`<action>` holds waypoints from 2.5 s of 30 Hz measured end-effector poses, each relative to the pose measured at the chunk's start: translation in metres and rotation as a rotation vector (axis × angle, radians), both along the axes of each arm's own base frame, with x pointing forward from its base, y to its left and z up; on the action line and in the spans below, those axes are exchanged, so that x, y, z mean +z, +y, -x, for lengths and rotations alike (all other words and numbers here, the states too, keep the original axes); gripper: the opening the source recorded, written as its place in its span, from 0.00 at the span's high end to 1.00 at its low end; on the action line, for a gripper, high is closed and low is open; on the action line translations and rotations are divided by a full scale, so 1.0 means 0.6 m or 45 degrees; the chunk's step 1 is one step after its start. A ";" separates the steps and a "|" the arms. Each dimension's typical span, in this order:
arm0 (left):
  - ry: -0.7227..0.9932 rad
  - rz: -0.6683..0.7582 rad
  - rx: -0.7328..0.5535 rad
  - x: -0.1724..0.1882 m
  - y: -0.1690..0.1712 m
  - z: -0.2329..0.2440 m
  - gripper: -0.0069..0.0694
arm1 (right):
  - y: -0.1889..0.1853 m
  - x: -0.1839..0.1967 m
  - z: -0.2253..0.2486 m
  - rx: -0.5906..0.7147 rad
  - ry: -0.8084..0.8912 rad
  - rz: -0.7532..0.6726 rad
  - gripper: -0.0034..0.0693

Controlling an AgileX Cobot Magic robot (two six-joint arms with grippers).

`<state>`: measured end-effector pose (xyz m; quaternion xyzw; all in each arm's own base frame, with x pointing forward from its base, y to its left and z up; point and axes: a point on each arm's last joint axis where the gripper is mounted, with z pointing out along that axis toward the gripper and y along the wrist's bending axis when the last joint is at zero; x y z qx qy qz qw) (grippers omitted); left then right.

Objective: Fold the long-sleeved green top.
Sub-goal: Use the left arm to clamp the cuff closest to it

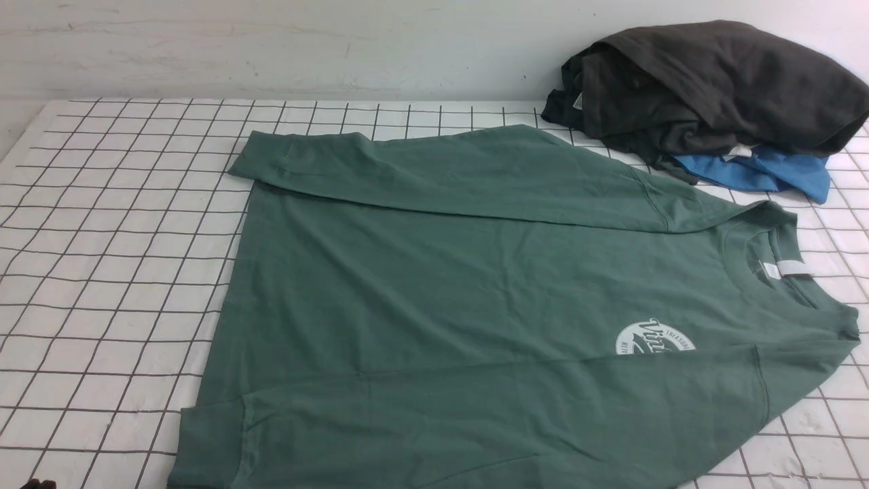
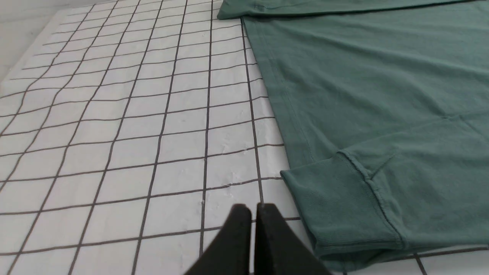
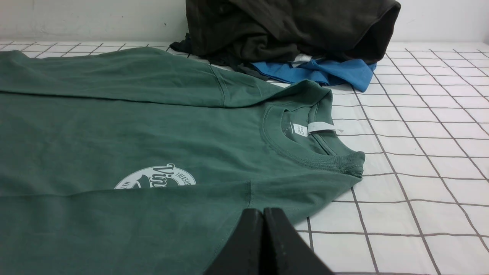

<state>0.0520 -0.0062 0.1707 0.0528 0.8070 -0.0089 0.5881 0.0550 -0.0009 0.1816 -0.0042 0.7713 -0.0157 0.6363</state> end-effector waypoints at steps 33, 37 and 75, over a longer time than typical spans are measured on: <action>-0.409 -0.066 0.049 0.046 0.007 -0.008 0.91 | -0.001 0.019 -0.003 -0.002 -0.168 0.067 0.97; -0.705 -0.052 0.099 0.081 0.012 -0.004 0.91 | 0.000 0.061 0.001 0.002 -0.529 0.062 0.97; 1.219 0.282 -0.176 0.059 -0.047 -0.318 0.82 | 0.100 0.120 -0.224 0.518 1.054 0.161 0.97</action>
